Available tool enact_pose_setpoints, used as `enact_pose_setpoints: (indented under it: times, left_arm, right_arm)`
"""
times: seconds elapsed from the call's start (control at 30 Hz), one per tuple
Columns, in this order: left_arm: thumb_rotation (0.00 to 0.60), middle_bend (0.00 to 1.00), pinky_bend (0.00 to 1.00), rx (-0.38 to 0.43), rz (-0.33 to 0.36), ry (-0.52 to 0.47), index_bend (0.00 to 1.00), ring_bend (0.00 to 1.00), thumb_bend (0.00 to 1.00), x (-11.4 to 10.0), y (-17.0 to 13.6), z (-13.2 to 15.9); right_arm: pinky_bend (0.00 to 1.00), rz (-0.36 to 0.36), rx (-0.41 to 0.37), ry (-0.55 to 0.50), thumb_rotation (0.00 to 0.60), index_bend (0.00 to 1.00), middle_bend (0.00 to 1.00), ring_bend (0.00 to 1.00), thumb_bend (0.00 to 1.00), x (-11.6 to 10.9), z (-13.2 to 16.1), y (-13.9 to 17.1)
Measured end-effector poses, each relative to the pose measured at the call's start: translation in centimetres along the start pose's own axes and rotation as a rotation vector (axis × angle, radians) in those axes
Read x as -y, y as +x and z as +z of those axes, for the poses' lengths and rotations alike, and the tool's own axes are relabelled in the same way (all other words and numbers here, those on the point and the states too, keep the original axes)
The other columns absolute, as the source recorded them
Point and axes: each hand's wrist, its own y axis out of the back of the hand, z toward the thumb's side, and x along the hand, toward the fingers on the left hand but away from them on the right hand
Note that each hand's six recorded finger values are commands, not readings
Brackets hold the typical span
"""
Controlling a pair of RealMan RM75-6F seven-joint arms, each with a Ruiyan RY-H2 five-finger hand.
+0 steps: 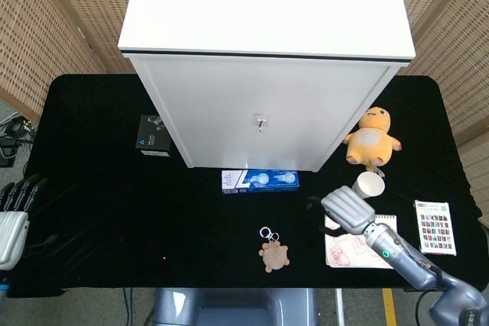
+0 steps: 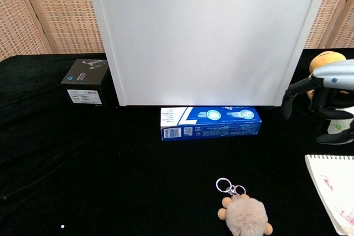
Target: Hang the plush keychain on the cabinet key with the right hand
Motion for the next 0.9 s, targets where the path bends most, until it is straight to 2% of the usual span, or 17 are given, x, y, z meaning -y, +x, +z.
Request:
enact_pose_setpoints:
  times: [0.2,0.37,0.6,0.9]
  left_arm:
    - [0.6,0.0,0.0,-0.01,-0.007,0.004,0.0,0.0,0.0,0.2,0.4,-0.2]
    - [0.6,0.0,0.0,-0.012,-0.005,0.007,0.0,0.0,0.0,0.1,0.5,-0.2]
    - [0.6,0.0,0.0,-0.02,-0.017,-0.002,0.0,0.0,0.0,0.3,0.7,-0.5]
    - [0.6,0.0,0.0,-0.026,-0.027,-0.004,0.0,0.0,0.0,0.4,1.0,-0.6]
  right_arm:
    - [1.0,0.073,-0.043,-0.054,0.6,0.47,0.95,0.97,0.47,2.1,2.1,-3.6]
    - [1.0,0.094,-0.047,-0.082,0.6,0.48,0.95,0.97,0.49,3.7,3.3,-6.3]
    - [1.0,0.125,-0.024,-0.057,0.6,0.49,0.95,0.97,0.5,5.2,4.2,-9.2]
    - [1.0,0.174,-0.008,-0.031,0.6,0.49,0.95,0.97,0.51,7.1,5.5,-11.2]
